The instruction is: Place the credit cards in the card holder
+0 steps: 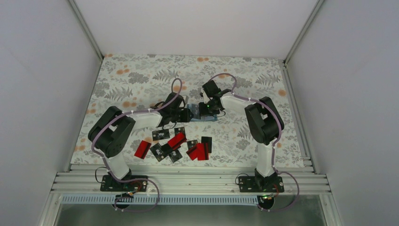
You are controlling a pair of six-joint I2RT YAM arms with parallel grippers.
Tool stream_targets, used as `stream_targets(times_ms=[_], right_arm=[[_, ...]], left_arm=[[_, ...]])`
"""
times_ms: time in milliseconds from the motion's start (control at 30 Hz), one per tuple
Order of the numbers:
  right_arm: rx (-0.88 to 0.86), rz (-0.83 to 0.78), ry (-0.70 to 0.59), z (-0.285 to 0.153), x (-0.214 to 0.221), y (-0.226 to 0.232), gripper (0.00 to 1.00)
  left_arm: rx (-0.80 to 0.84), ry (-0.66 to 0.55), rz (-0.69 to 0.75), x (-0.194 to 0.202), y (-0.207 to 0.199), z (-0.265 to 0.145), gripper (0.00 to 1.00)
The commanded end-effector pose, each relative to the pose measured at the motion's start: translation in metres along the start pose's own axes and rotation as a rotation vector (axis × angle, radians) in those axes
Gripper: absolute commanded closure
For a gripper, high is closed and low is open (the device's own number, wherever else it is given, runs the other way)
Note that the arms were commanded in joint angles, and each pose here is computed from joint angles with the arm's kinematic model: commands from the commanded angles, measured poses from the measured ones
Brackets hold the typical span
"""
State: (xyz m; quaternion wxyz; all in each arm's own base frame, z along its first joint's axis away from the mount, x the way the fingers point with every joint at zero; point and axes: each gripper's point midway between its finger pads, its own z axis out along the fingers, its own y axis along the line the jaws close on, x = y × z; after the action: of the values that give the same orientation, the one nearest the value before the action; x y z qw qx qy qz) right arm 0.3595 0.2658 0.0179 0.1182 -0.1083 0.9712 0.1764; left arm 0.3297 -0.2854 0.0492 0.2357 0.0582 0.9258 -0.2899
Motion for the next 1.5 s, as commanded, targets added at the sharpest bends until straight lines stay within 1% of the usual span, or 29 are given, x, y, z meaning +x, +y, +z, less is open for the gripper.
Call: stream_targets(times_ms=[0, 667, 1067, 1133, 1233, 1467], right_arm=[[0.05, 0.007, 0.049, 0.014, 0.018, -0.018, 0.96], [0.037, 0.009, 0.053, 0.015, 0.02, -0.017, 0.96], [0.011, 0.012, 0.056, 0.013, 0.021, -0.012, 0.96], [0.006, 0.012, 0.058, 0.013, 0.021, -0.012, 0.96], [-0.001, 0.012, 0.058, 0.012, 0.022, -0.01, 0.96], [-0.016, 0.013, 0.051, 0.007, 0.02, -0.007, 0.96]], left_arm=[[0.031, 0.001, 0.019, -0.004, -0.008, 0.006, 0.73], [0.038, 0.021, 0.018, -0.006, -0.01, 0.017, 0.73], [0.054, 0.005, 0.026, -0.015, -0.017, 0.017, 0.74], [0.058, 0.006, 0.028, -0.016, -0.018, 0.018, 0.78], [0.06, 0.01, 0.03, -0.016, -0.019, 0.02, 0.82], [0.037, 0.022, 0.038, -0.016, -0.018, 0.025, 0.84]])
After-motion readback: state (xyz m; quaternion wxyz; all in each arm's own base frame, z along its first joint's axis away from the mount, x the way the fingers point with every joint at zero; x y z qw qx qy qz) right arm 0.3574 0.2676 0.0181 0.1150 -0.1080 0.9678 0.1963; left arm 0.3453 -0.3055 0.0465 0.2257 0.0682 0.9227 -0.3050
